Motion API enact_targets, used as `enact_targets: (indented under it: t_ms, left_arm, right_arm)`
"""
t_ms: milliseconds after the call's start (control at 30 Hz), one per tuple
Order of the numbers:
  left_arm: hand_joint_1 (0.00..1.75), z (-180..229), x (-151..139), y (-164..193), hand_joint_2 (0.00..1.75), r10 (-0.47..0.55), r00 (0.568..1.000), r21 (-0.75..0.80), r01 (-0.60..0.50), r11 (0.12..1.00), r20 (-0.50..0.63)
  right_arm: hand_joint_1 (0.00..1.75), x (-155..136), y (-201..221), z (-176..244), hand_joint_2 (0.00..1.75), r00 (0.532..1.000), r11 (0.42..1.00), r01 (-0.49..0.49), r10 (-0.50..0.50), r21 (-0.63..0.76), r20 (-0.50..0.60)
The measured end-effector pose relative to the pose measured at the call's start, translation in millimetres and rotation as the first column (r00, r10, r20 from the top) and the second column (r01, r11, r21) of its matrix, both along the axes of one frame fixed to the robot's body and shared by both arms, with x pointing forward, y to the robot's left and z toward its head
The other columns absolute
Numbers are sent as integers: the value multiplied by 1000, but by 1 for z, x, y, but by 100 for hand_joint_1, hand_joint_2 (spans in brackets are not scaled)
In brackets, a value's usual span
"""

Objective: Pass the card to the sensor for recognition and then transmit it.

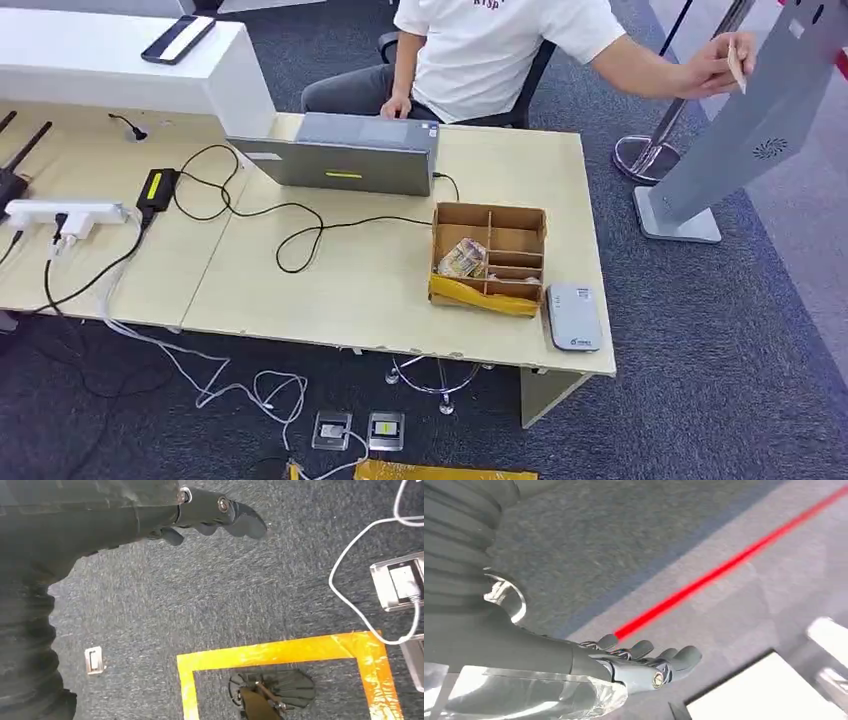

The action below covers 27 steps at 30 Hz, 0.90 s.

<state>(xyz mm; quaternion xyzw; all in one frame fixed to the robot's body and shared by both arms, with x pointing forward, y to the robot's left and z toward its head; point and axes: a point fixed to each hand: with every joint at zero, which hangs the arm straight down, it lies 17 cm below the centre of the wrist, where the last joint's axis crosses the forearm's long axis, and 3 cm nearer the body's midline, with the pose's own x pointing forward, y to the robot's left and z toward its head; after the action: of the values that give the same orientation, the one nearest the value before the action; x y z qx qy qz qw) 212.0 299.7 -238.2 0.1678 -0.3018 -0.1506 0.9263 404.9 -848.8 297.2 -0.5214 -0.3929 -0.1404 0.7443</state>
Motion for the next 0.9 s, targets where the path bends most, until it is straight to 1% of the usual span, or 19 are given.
enact_targets:
  t_ms: [133, 200, 267, 333, 400, 433, 467, 533, 600, 633, 700, 767, 900]
  left_arm:
    - [0, 1, 1, -1, 175, -5, 1000, 1, 5, 1000, 4]
    - [0, 2, 2, -1, 175, -14, 1000, 8, 14, 1000, 12]
    - [0, 2, 4, 0, 175, -20, 1000, 14, 19, 1000, 20]
    - [0, 4, 6, -1, 175, -24, 999, 16, 23, 1000, 28]
    - [0, 5, 9, -1, 175, -25, 999, 17, 25, 1000, 38]
    - [0, 5, 10, -1, 175, -26, 999, 17, 25, 1000, 40]
    - [0, 6, 10, -1, 175, -27, 999, 17, 26, 1000, 44]
    - [0, 6, 10, -1, 175, -27, 999, 17, 26, 1000, 46]
    - [0, 6, 11, -1, 175, -29, 998, 17, 28, 999, 51]
    - [0, 7, 12, -1, 175, -31, 998, 17, 30, 999, 54]
    - [0, 7, 13, -2, 175, -35, 998, 17, 34, 999, 58]
    - [0, 8, 13, -2, 175, -37, 998, 17, 36, 999, 59]
    - [0, 8, 13, -2, 175, -40, 997, 18, 39, 999, 59]
  right_arm:
    - [0, 6, 0, 20, 175, 1000, 998, -27, 27, -56, 7]
    - [0, 19, 5, 44, 175, 997, 990, -74, 76, -123, 17]
    - [0, 39, 18, 76, 175, 988, 968, -141, 152, -206, 35]
    - [0, 68, 42, 110, 175, 966, 924, -226, 252, -309, 48]
    - [0, 97, 74, 136, 175, 938, 864, -298, 344, -405, 42]
    - [0, 105, 84, 144, 175, 928, 844, -316, 370, -433, 43]
    - [0, 120, 104, 152, 175, 908, 805, -353, 417, -476, 31]
    - [0, 138, 129, 160, 175, 883, 762, -392, 470, -515, 23]
    - [0, 158, 162, 168, 175, 846, 710, -430, 532, -557, 25]
    - [0, 168, 181, 173, 175, 822, 675, -450, 569, -584, 24]
    - [0, 184, 216, 183, 175, 780, 607, -474, 625, -638, 16]
    - [0, 195, 244, 188, 175, 752, 558, -484, 659, -674, 5]
    - [0, 209, 278, 187, 175, 716, 500, -516, 698, -696, -30]
